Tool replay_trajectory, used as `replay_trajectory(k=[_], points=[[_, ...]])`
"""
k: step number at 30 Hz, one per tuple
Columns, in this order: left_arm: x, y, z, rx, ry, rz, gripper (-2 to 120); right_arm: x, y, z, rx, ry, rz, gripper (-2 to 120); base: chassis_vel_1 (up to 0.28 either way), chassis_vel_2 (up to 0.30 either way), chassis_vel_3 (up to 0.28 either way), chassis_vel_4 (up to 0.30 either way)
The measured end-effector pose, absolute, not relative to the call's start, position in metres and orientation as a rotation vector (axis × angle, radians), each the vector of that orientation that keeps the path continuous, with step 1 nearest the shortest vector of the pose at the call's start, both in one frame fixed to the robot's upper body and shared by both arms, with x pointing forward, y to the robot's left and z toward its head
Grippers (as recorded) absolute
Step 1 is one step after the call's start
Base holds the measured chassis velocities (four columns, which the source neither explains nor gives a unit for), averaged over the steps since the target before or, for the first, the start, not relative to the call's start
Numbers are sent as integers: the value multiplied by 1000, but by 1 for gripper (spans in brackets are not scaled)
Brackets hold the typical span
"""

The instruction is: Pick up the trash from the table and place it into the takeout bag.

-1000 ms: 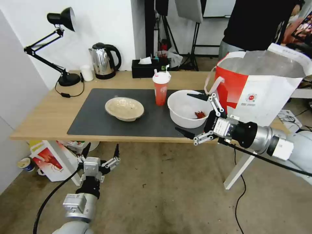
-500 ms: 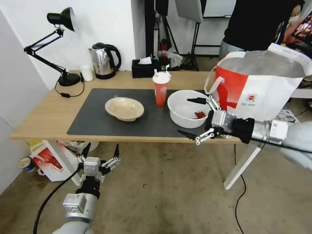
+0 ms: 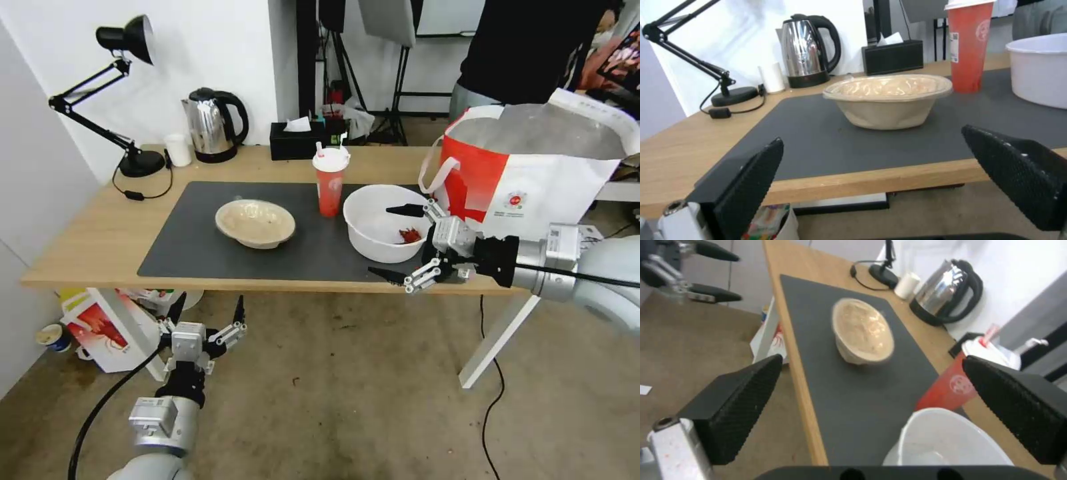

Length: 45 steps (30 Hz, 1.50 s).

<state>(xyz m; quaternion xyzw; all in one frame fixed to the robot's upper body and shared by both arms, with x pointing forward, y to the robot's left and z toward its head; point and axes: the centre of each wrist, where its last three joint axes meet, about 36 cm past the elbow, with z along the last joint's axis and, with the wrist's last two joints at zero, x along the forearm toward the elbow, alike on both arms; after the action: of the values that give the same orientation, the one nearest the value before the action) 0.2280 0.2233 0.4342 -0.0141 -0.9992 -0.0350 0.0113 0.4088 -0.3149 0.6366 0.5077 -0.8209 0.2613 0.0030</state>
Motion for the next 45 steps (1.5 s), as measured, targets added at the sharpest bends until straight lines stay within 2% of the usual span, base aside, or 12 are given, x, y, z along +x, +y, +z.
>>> replay_trajectory(k=[2,13,20,29,39,45], points=[[228,223,434,-44,-3117,-109,100,422,-313,642,1551,-2575,793,100,0,0,0,0],[228,223,434,-44,-3117,-109,100,430,-311,644,1532,-2571,783,100,0,0,0,0],[228,223,434,-44,-3117,-109,100,463,-301,650,1510,-2533,817,100,0,0,0,0],[228,223,434,-44,-3117,-109,100,468,-298,652,1508,-2523,829,100,0,0,0,0],[228,223,434,-44,-3117,-109,100,503,-277,668,1354,-2412,668,100,0,0,0,0],[228,223,434,-44,-3117,-109,100,504,-276,669,1346,-2403,660,100,0,0,0,0]])
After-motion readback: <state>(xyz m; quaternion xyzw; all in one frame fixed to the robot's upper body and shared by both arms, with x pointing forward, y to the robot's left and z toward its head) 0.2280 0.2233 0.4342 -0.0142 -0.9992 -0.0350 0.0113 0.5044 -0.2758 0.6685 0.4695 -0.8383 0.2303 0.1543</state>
